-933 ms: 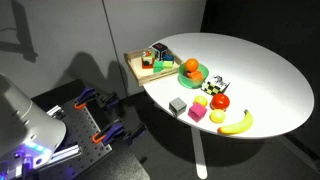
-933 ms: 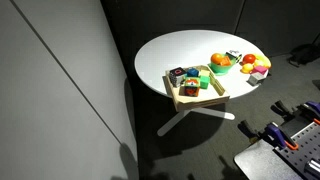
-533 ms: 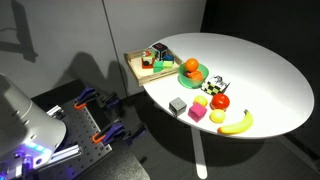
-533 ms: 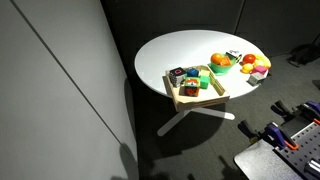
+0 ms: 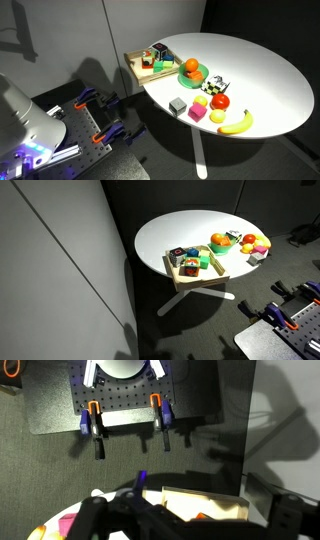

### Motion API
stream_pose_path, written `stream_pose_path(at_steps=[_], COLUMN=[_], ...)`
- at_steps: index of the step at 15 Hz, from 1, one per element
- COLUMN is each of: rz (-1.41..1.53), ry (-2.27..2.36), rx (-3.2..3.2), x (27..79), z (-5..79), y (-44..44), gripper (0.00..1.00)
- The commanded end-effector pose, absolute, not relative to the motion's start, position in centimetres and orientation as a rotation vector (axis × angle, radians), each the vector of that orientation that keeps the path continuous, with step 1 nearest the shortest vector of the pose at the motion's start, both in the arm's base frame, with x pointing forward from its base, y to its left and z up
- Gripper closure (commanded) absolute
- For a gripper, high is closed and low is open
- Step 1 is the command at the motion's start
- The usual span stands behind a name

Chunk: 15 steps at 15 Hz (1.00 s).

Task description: Put the gray block on the tray

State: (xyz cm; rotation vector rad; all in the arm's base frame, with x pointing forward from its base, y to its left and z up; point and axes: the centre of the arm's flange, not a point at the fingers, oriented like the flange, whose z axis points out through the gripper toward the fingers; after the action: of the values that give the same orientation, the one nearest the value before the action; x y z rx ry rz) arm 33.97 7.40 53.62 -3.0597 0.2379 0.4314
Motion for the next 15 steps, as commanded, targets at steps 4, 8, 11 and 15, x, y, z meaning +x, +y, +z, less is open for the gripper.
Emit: stream_pose_path(at_steps=[4,8,11,15], rz=[0.303,0.230,0.183,0.136], ry=[0.314,0.346,0.373,0.412], rx=[-3.097,-3.129,-3.148,-3.145], x=[35.6,36.7,37.3,38.2], z=[50.4,47.9,45.7,43.0], y=[5.2,3.6,2.2,0.0], gripper=[0.00,0.00,0.00,0.00])
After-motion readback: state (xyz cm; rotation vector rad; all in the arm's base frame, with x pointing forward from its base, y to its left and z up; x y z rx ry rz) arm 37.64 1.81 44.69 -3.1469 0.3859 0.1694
